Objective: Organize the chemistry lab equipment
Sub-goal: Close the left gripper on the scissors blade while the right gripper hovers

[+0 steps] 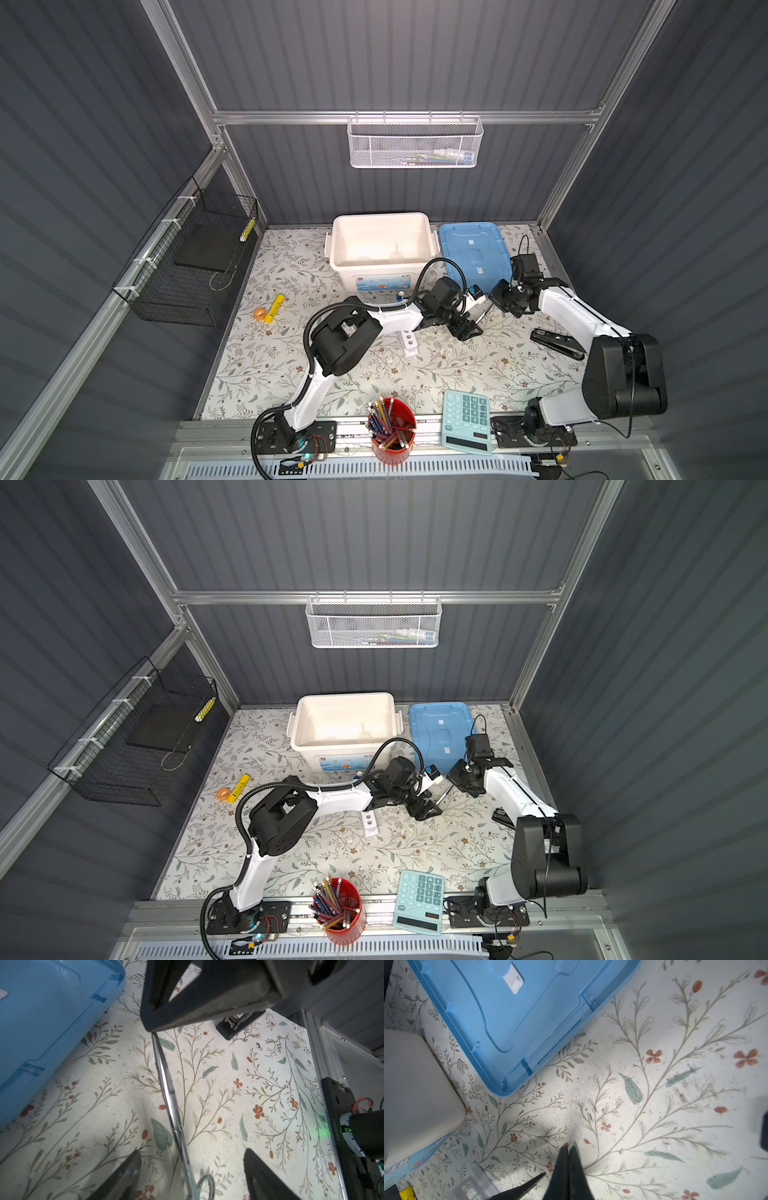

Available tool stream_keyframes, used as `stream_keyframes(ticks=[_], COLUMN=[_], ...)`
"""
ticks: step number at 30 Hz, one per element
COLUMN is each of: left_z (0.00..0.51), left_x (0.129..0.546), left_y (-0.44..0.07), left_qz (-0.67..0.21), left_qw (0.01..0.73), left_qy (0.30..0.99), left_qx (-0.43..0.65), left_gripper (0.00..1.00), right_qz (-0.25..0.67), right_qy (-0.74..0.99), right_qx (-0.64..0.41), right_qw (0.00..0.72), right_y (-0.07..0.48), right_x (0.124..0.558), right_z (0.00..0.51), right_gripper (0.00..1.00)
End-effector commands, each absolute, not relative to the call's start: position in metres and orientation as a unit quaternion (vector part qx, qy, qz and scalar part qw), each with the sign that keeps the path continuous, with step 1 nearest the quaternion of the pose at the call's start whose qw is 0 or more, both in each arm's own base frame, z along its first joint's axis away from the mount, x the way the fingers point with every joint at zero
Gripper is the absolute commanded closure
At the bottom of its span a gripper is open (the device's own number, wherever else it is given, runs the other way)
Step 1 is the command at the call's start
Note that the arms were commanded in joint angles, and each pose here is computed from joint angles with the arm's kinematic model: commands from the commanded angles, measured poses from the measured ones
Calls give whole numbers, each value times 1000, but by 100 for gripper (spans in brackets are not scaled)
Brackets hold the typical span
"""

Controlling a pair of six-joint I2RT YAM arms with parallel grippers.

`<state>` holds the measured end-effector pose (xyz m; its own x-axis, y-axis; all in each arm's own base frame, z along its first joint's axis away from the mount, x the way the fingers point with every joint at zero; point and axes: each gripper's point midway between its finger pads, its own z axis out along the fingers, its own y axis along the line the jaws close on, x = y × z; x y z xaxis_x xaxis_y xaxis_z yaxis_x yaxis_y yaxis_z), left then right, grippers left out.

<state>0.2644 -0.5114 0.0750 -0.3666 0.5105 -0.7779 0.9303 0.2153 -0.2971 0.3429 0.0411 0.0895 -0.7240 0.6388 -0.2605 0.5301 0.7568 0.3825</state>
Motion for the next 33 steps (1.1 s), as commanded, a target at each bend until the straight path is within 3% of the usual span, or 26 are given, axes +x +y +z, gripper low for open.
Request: stream_keyframes(ticks=[1, 21, 33], left_z=[81, 80, 64], left_x=[264, 260, 265], left_y=[-509, -511, -513], left_qz=[-398, -424, -408], left_qw=[275, 264, 251], left_qy=[718, 706, 719], left_qx=[500, 502, 503], left_gripper=[25, 38, 39], right_qz=[153, 171, 181], right_qy=[914, 907, 905], right_qx=[321, 322, 319], right_qw=[195, 208, 214], right_y=[43, 47, 49], right_x=[342, 344, 342], right_z=[98, 112, 115], right_gripper=[100, 100, 100])
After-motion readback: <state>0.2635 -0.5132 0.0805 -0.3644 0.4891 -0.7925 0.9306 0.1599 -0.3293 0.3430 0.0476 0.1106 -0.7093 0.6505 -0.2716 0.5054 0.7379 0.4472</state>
